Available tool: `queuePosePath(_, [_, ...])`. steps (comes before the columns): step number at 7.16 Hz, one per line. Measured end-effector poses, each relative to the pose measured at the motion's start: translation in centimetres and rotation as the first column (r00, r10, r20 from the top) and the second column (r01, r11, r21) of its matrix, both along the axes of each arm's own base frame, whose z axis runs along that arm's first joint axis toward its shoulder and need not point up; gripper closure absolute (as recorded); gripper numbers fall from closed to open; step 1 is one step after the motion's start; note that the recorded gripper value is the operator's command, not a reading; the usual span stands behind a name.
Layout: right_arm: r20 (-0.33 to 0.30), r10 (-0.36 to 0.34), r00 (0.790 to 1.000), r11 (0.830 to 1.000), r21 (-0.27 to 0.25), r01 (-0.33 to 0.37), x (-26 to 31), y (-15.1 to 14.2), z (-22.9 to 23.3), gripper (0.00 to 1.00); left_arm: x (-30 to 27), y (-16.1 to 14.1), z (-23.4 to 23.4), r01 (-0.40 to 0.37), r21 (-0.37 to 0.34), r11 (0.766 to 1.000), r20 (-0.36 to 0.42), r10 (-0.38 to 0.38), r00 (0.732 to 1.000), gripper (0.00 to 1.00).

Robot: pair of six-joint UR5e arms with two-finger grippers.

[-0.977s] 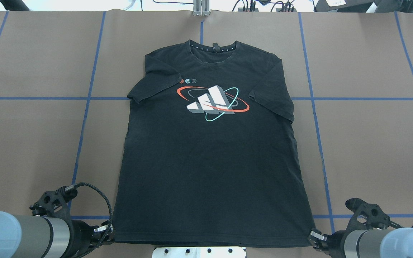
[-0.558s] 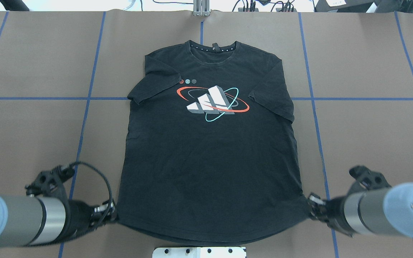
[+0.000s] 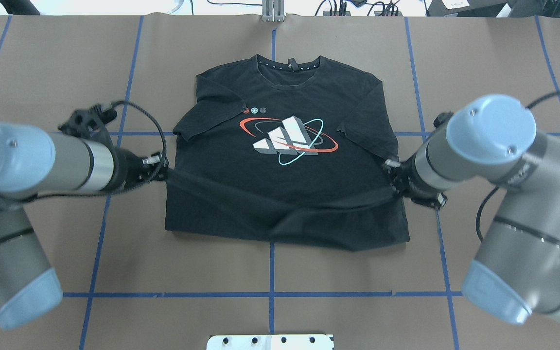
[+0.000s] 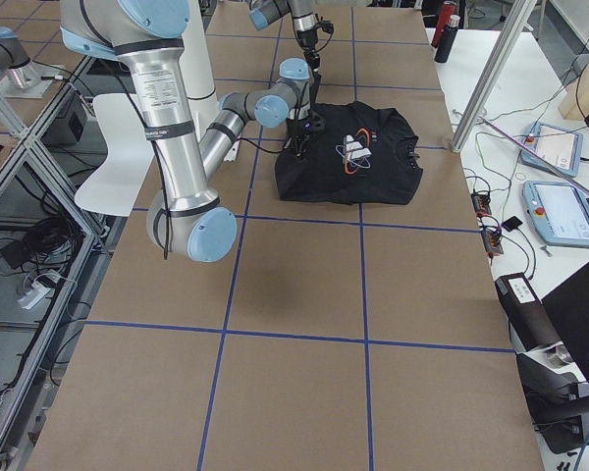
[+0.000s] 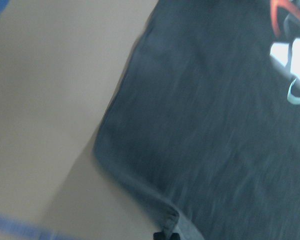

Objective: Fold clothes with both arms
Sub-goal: 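Lift the hem with both grippers and fold it toward the collar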

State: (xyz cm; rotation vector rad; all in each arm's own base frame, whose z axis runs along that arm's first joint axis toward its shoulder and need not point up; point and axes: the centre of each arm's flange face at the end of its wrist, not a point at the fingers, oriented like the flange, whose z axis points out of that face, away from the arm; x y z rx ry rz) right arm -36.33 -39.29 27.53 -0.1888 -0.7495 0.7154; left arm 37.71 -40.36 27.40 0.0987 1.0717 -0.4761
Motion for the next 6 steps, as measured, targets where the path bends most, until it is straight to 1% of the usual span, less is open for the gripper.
queuePosePath(1, [-0.035,0.017,0.999,1.000,0.007,-0.017,1.4,-2.9,0.6,1.00,-1.3,-3.0,0.9,0.022,0.031,0.999,0.034,-0.023,0.999,1.00])
queuePosePath(2, [-0.069,0.030,0.997,0.999,0.015,-0.029,2.5,-5.8,1.5,1.00,-2.7,-5.4,1.8,0.040,0.058,0.998,0.065,-0.043,0.997,1.00])
queuePosePath(3, [-0.092,0.039,0.995,0.999,0.022,-0.037,3.1,-8.3,2.1,1.00,-3.4,-7.3,1.9,0.057,0.074,0.996,0.079,-0.063,0.995,1.00])
queuePosePath(5, [-0.123,0.049,0.991,0.998,0.036,-0.045,2.3,-13.7,1.5,1.00,-2.7,-11.3,1.7,0.087,0.084,0.993,0.087,-0.094,0.992,1.00])
queuePosePath(6, [-0.148,0.040,0.988,0.998,0.044,-0.033,1.6,-17.0,1.3,1.00,-2.4,-13.0,2.3,0.103,0.091,0.991,0.082,-0.110,0.991,1.00])
